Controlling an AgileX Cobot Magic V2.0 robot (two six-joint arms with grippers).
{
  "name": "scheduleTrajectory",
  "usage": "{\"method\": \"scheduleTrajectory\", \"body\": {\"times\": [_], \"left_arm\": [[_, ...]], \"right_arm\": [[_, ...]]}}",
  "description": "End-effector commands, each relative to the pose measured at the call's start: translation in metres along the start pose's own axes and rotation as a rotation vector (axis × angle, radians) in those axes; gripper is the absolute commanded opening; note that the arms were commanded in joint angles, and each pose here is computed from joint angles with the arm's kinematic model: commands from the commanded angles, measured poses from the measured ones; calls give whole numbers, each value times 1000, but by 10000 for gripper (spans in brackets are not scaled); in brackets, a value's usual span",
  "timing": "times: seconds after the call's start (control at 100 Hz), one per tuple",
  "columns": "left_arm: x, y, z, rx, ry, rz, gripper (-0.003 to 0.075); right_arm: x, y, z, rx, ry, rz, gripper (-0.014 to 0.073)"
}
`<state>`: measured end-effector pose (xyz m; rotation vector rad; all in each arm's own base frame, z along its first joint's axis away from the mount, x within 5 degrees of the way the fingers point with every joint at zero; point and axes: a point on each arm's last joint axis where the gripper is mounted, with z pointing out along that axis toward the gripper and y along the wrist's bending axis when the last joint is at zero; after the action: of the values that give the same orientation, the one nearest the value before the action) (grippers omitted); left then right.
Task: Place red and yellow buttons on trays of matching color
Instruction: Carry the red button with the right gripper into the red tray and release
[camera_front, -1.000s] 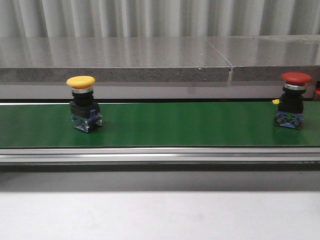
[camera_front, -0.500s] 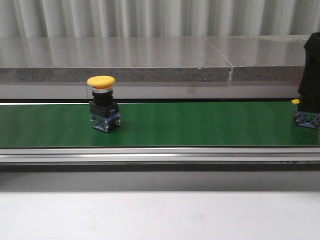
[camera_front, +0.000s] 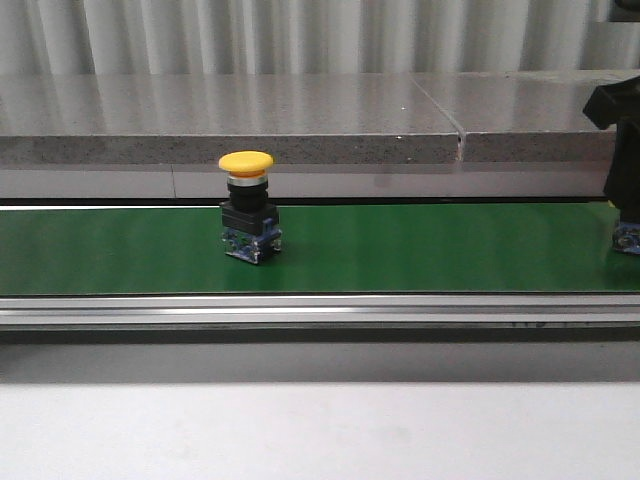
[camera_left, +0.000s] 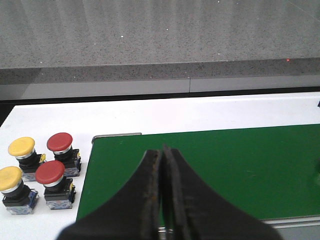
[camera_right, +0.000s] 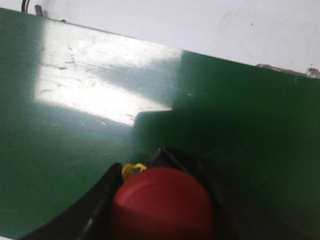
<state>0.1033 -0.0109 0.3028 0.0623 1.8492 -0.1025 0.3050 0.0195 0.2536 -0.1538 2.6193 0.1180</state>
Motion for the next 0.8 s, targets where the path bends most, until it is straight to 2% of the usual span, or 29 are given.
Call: {"method": "scheduleTrajectory", "body": {"times": [0.0,0.16,0.35,0.59,0.79], "left_arm": [[-16,0,-3,3,-98,-15,-20],[-16,0,-3,3,-98,-15,-20],[-16,0,-3,3,-98,-15,-20],[-16,0,-3,3,-98,-15,-20],[-16,0,-3,3,-98,-15,-20]], "right_arm": [[-19,0,-25,6,-94,-15,38],[-39,-19,-48,42,-148,24,39],[-58,-76,-65,155,-256,148,39],[-83,-141,-48,236,-269,252,39],[-105,-171,-18,252,-264,268,39]]}}
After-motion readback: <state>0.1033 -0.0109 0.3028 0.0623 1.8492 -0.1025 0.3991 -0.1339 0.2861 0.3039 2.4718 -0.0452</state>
